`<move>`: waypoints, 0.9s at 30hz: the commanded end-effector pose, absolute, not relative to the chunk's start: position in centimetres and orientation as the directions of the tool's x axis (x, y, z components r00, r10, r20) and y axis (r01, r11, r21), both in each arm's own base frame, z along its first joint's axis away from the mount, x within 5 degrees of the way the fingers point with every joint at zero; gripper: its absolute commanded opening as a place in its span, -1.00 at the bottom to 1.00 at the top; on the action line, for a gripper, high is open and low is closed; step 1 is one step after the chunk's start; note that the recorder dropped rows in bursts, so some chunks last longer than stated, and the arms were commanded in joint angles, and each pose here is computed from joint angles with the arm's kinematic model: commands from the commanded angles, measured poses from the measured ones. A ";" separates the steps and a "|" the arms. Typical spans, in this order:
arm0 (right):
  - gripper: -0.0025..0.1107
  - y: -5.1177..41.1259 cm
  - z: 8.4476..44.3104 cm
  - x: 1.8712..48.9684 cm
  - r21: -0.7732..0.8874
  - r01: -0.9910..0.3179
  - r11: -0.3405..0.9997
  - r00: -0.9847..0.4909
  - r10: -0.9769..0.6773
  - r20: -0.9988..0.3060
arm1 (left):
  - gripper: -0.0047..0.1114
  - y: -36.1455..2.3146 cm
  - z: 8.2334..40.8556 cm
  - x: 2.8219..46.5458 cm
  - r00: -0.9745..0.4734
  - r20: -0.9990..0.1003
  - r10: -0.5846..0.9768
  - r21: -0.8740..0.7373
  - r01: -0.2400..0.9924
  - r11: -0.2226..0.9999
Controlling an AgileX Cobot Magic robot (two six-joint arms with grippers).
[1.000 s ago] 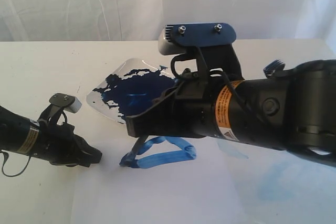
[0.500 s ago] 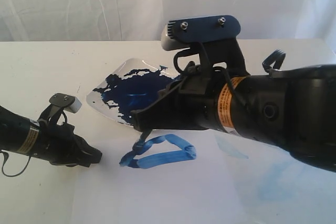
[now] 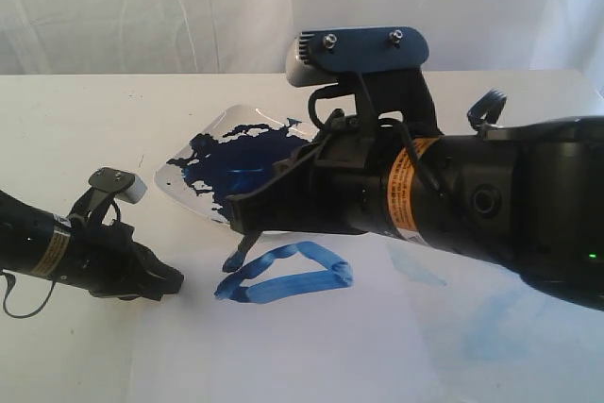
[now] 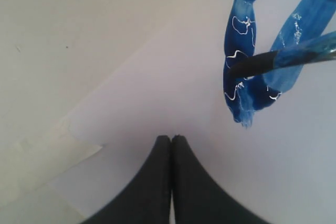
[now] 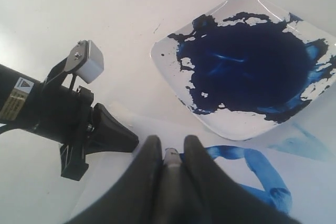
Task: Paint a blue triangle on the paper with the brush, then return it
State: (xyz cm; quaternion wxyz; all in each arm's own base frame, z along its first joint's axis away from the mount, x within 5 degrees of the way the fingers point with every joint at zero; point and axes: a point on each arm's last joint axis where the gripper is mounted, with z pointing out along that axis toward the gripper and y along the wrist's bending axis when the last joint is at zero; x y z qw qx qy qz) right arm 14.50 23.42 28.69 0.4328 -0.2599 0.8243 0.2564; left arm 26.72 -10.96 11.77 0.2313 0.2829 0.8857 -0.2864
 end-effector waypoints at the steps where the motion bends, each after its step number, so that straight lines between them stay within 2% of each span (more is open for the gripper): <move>1: -0.96 23.5 28.4 14.5 0.204 -0.643 0.738 -0.503 -0.206 -0.839 | -0.92 -11.0 11.5 26.5 -0.729 -0.562 0.390 -0.366 0.642 0.674; 14: -0.96 23.6 27.5 14.9 0.185 -0.616 0.765 -0.527 -0.227 -0.819 | -0.92 -11.0 11.5 26.5 -0.729 -0.562 0.390 -0.366 0.642 0.674; 27: -0.96 23.2 27.5 15.2 0.096 -0.614 0.783 -0.479 -0.273 -0.834 | -0.92 -11.0 11.5 26.5 -0.729 -0.562 0.390 -0.366 0.642 0.674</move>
